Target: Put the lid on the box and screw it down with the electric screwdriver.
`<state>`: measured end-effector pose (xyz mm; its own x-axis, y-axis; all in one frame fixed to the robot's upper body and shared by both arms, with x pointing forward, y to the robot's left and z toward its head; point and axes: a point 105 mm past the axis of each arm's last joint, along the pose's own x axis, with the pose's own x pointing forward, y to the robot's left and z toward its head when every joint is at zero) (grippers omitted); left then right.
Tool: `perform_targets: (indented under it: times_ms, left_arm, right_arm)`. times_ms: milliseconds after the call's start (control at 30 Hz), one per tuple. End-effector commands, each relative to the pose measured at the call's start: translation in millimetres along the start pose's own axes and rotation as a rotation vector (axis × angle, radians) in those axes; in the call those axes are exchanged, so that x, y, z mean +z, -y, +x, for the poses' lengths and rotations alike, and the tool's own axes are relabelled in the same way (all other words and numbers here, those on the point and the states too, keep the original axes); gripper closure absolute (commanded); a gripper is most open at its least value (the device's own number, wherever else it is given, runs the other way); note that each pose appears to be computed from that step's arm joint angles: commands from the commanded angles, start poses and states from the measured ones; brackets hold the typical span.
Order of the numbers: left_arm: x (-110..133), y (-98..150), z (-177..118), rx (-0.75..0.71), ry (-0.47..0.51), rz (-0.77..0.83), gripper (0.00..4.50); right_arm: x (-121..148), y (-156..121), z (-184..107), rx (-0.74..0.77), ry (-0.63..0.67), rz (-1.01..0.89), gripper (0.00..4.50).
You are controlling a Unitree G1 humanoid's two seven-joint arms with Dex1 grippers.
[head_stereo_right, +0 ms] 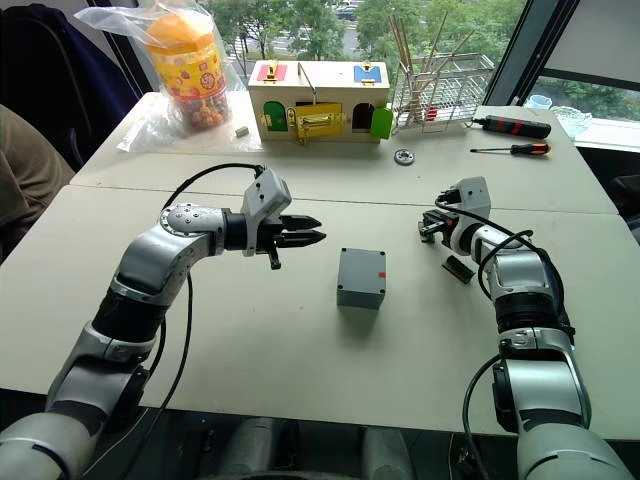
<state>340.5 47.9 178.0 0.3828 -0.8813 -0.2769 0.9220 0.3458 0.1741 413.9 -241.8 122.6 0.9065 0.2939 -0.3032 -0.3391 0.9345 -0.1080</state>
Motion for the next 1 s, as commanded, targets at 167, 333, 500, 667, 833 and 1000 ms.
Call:
perform_targets:
  times_ms: [167,333,500,667,833,1000]
  left_arm:
    - [12,2,-2,-0.004,0.037,0.026,3.30]
    - [11,3,-1,-0.006,0.040,0.022,3.30]
    - [11,4,1,-0.013,0.044,0.019,3.30]
    - [11,7,0,-0.028,0.042,0.016,3.30]
    - [7,23,-7,-0.116,0.024,0.009,3.30]
    - [5,42,-12,-0.208,0.007,-0.002,3.30]
  right_arm:
    - [13,1,-1,-0.006,0.052,0.011,4.47]
    - [28,1,-7,0.006,0.113,0.009,4.47]
    - [40,0,-13,0.021,0.148,-0.009,4.47]
    - [60,-13,-29,0.087,0.215,-0.024,4.47]
    - [60,-56,-64,0.278,0.218,-0.039,4.47]
    - [45,-88,-89,0.367,0.183,-0.020,4.47]
